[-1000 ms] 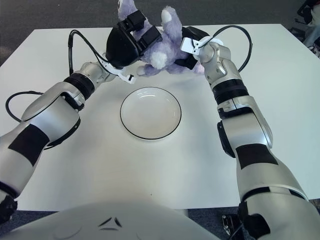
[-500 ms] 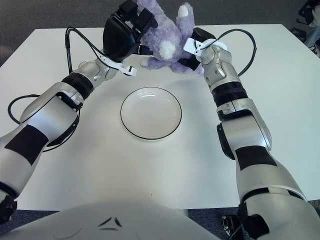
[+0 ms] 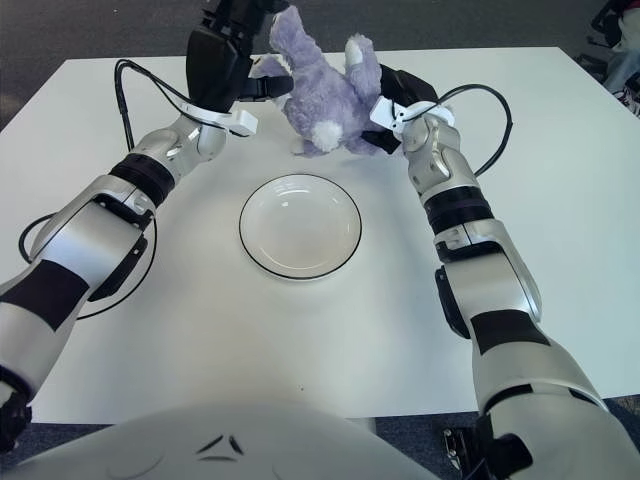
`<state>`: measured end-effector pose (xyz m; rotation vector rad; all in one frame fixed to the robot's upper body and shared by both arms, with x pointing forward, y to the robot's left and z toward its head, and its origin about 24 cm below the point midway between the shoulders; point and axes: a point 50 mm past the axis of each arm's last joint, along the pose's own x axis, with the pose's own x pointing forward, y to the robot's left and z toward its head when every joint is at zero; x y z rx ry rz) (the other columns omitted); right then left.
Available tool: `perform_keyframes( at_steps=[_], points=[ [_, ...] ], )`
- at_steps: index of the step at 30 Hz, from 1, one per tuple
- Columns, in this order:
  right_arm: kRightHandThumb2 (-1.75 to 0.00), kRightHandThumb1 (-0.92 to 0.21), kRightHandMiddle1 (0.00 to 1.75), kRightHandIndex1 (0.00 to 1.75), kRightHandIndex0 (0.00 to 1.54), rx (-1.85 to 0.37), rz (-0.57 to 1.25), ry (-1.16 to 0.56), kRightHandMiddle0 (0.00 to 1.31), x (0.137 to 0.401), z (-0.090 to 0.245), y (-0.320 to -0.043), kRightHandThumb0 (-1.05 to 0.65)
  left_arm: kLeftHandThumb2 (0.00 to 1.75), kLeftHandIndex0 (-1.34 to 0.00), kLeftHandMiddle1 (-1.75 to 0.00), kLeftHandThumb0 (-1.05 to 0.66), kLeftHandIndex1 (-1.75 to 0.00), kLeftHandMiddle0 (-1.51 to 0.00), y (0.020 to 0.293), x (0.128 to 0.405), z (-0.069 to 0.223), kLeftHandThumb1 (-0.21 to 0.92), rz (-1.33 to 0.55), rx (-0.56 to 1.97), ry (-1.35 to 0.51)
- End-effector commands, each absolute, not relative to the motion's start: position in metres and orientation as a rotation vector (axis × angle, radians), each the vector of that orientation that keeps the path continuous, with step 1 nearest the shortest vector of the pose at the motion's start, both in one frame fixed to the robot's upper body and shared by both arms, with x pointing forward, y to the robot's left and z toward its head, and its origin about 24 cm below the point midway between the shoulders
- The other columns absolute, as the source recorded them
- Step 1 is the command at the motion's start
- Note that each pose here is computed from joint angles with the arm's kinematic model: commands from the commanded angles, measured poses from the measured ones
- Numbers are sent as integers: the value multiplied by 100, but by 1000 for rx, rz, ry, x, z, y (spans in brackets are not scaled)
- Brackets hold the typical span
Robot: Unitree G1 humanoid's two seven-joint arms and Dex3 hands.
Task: Put the doll into the plate.
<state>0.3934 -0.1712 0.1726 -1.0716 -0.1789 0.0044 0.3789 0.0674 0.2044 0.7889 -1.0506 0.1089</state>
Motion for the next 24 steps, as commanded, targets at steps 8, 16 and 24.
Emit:
perform_keyframes(
  at_steps=[8, 16, 24],
  points=[
    [-163, 6, 175, 141, 100, -1043, -79, -307, 69, 379, 179, -161, 0, 83, 0, -98, -81, -102, -10, 85, 383, 193, 92, 17, 597, -824],
    [-161, 4, 175, 141, 99, -1097, -123, -372, 67, 376, 179, -161, 0, 83, 0, -96, -77, -96, -7, 93, 383, 192, 92, -17, 487, -722],
    [-161, 1, 175, 151, 94, -1112, -162, -439, 64, 371, 184, -163, 0, 85, 0, -107, -67, -106, -11, 118, 394, 193, 92, -22, 277, -555]
  ],
)
